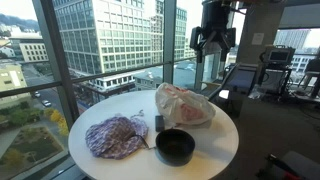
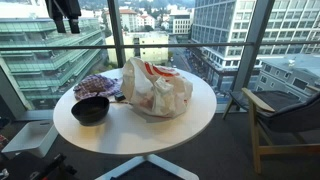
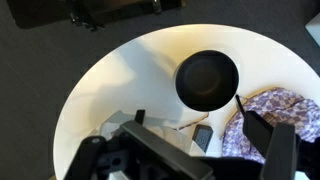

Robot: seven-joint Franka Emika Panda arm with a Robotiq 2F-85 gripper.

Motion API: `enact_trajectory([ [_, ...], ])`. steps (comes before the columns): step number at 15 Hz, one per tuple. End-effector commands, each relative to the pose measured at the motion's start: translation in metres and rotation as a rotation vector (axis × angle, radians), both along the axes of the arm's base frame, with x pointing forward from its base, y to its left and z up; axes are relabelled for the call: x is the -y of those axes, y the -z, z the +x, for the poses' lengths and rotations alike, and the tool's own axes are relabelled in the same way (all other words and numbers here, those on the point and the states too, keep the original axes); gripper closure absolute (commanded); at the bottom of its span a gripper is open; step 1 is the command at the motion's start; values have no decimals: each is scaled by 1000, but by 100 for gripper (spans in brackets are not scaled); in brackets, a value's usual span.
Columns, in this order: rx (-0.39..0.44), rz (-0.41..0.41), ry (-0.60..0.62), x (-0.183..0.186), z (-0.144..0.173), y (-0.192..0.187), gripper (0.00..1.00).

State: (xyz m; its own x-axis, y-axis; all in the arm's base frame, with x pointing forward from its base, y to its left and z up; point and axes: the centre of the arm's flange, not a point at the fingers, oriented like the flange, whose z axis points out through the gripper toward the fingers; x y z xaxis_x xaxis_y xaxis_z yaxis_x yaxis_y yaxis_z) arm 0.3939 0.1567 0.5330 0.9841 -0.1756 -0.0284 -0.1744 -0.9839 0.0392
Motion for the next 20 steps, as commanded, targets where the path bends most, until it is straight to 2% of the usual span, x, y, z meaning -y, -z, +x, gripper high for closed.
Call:
enact_trajectory([
  [1, 4, 1, 0, 0, 0, -2, 0],
  [3, 1, 20, 12, 0, 4, 16, 0],
  [5, -38, 30, 10, 2, 8, 43, 0],
  [7, -81, 50, 26, 3, 16, 83, 0],
  [14, -146, 97, 85, 10, 42, 231, 0],
  [20, -212, 196, 133, 21, 59, 301, 0],
])
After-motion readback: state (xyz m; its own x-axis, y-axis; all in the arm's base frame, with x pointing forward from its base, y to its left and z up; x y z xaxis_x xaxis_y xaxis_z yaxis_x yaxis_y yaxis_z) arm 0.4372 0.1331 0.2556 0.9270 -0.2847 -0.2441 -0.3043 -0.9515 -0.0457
